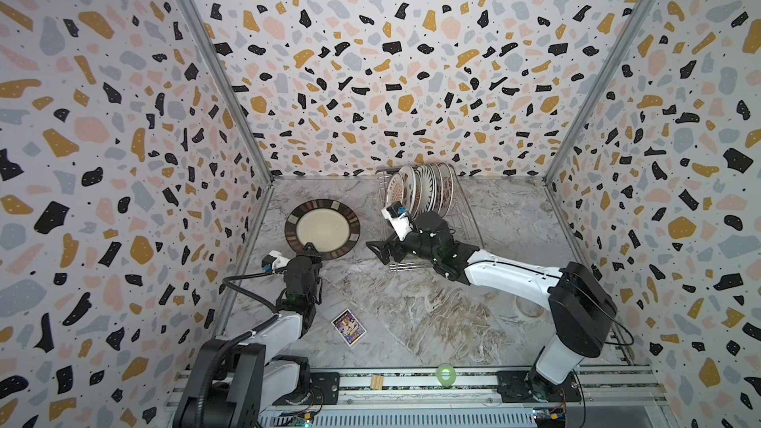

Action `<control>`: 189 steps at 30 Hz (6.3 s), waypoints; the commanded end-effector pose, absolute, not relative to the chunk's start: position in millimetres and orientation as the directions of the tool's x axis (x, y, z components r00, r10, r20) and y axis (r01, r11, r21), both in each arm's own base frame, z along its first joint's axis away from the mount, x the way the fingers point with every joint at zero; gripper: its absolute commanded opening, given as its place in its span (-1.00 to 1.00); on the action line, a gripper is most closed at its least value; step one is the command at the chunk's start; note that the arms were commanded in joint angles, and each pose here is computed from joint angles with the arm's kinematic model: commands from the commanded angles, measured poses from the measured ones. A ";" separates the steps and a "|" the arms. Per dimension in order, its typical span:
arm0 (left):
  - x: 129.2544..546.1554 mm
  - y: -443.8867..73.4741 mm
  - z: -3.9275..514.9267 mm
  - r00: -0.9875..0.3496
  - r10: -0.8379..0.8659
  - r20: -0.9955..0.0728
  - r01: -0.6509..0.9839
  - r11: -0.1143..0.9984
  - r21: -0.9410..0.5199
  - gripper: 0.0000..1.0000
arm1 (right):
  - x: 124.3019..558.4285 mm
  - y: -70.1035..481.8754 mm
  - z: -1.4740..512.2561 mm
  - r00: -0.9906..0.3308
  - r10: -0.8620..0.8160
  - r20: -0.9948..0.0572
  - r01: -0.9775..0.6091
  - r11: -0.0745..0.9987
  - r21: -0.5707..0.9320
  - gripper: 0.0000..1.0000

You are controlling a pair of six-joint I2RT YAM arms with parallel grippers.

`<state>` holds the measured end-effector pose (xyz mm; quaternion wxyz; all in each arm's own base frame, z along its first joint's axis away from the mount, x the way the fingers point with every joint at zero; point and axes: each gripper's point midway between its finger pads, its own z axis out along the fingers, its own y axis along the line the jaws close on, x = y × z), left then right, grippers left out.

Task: Unload the plates from the dish rack
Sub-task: 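Carry the plate away from the rack with the left gripper while the right gripper releases, then lower the plate flat onto the table with the left gripper and open it, then withdraw the left gripper while the right gripper reaches into the rack's front plate, then grip the rim of the watermelon-print plate with the right gripper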

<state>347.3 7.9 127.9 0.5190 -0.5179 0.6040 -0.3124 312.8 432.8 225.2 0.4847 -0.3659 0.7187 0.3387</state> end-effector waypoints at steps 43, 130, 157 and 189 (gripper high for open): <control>437.4 49.4 91.8 0.329 -0.921 -0.209 -0.289 0.112 -0.951 -0.82 | 360.1 517.8 170.7 -0.290 -0.393 -0.873 -0.830 0.557 0.025 0.97; 336.4 -99.1 289.9 -0.037 -0.640 -0.768 0.372 0.704 -0.605 0.99 | 436.5 299.7 292.8 -0.302 -0.079 -0.950 -0.389 0.920 0.047 0.59; 322.7 -165.2 302.6 -0.066 -0.552 -0.831 0.515 0.694 -0.503 0.99 | 512.6 325.0 253.6 -0.446 -0.086 -0.891 -0.364 0.927 0.092 -0.36; 322.2 -178.1 294.6 -0.141 -0.579 -0.803 0.550 0.629 -0.550 0.99 | 537.1 321.9 199.0 -0.546 -0.102 -0.831 -0.142 0.989 -0.027 -0.41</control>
